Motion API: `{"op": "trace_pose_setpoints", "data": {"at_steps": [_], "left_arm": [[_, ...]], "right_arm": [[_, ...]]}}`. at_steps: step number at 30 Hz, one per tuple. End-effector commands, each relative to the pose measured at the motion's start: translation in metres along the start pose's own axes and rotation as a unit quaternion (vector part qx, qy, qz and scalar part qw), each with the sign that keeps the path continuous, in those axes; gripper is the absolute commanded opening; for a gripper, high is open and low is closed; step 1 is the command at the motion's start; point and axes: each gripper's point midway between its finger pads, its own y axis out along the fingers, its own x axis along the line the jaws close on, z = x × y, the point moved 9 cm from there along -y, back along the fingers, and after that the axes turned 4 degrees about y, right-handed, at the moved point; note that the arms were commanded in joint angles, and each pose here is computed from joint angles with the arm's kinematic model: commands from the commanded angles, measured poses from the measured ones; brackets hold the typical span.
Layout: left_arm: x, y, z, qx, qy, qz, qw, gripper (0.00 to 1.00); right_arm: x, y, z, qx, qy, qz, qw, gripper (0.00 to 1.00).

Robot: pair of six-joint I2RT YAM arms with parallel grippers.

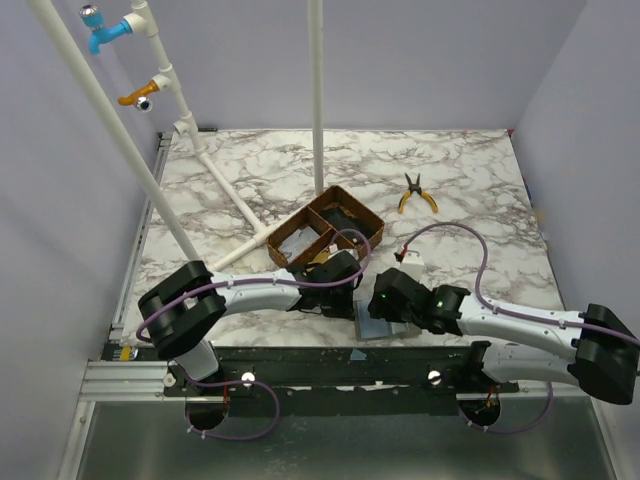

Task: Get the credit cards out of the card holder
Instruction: Remove the credit card from the card holder.

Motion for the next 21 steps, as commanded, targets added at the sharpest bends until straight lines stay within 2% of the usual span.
{"op": "trace_pose_setpoints", "data": {"at_steps": [1,8,14,17,19,21], "left_arm": [[0.003,0.003,0.007,-0.003,-0.015,0.007,1.000,0.01],[0.003,0.008,0.009,0.003,-0.024,0.016,1.000,0.00],[0.003,0.009,0.009,0.009,-0.022,0.017,1.000,0.00],[0.003,0.009,0.009,0.010,-0.022,0.016,1.000,0.00],[0.003,0.008,0.009,0.009,-0.023,0.017,1.000,0.00],[0.003,0.007,0.008,0.008,-0.024,0.018,1.000,0.00]], "right_arm": [[-0.001,0.002,-0.001,-0.013,-0.063,0.032,0.997,0.61],[-0.002,0.014,0.016,0.001,-0.094,0.061,0.994,0.65],[-0.005,0.020,0.022,0.010,-0.096,0.072,0.993,0.59],[-0.009,0.023,0.026,0.017,-0.090,0.085,0.992,0.47],[-0.015,0.025,0.031,0.024,-0.083,0.095,0.992,0.31],[-0.022,0.026,0.036,0.032,-0.076,0.101,0.991,0.21]]}}
